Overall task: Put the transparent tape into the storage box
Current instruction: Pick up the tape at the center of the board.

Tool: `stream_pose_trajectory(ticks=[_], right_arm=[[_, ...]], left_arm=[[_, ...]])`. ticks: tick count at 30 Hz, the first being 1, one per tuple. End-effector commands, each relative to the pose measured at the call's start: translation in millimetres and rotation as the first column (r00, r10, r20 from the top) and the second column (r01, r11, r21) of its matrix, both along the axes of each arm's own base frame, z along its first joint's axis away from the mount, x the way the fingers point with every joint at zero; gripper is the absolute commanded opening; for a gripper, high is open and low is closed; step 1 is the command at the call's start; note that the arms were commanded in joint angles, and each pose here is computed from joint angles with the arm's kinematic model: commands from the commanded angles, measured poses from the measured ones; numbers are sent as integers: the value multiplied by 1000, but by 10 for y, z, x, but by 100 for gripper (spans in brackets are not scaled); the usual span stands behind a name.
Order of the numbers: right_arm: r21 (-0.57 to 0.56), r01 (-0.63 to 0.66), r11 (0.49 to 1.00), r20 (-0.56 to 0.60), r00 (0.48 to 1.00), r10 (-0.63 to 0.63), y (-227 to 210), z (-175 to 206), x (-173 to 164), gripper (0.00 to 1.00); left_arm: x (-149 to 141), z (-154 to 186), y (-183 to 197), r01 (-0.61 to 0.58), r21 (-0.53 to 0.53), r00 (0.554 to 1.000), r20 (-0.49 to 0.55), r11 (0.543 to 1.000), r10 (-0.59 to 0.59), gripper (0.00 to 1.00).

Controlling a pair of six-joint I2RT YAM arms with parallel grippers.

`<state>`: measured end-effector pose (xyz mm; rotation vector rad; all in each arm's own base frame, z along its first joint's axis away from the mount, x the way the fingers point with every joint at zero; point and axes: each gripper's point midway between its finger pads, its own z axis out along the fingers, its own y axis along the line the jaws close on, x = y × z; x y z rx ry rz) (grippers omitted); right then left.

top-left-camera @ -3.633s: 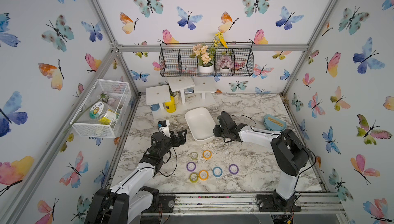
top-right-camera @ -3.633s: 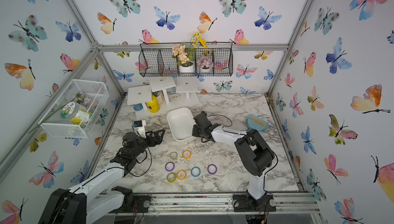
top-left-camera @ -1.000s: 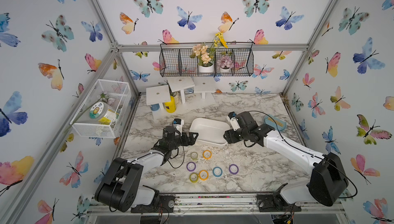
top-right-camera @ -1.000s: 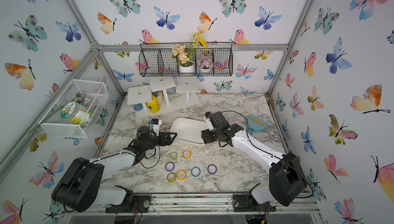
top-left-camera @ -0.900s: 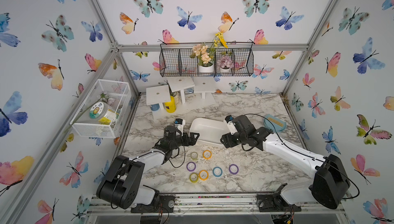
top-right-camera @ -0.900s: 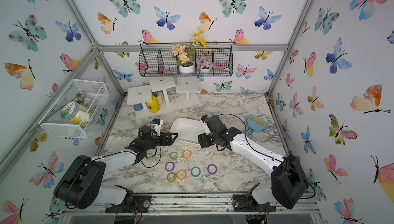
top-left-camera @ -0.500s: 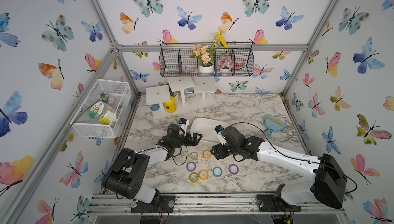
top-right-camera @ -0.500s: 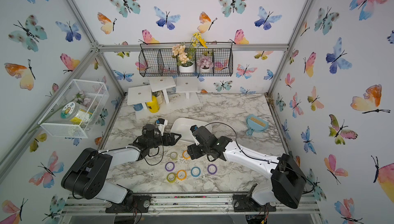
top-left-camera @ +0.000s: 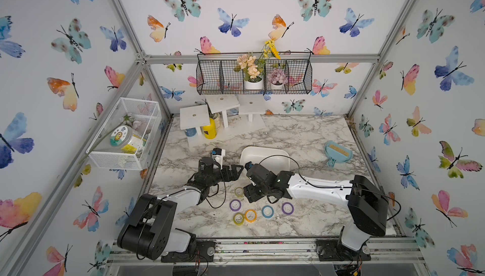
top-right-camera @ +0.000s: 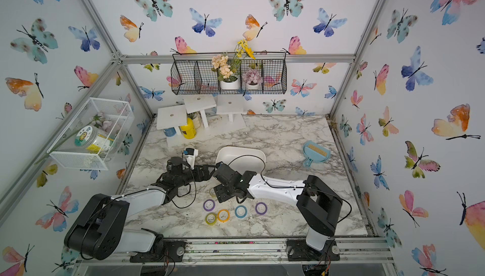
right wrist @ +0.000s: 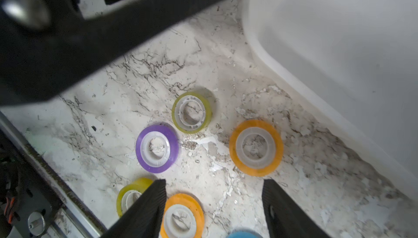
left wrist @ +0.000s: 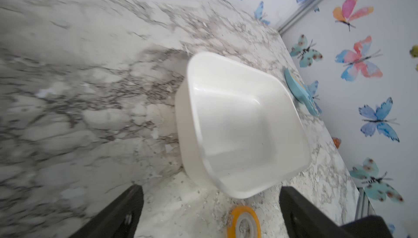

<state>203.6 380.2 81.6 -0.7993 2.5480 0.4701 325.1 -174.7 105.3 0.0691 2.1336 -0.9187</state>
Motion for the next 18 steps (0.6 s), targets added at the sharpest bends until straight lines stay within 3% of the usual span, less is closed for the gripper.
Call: stream_pose_trajectory(ticks=[1, 8, 18], right_arm=[[-40, 30, 999, 15, 999, -30, 72, -76, 56, 72], [-70, -1, 998, -16, 1000, 0, 379, -296, 46, 71], [-155, -5, 988, -22, 1000, 1, 528, -549, 127, 64]], left_arm=[[100, 84, 376, -178, -8, 984, 19, 984, 178, 99], [84, 105, 808, -363, 22, 932, 26, 932, 362, 99], [27, 190, 1019, -453, 28, 890, 66, 891, 451, 99]])
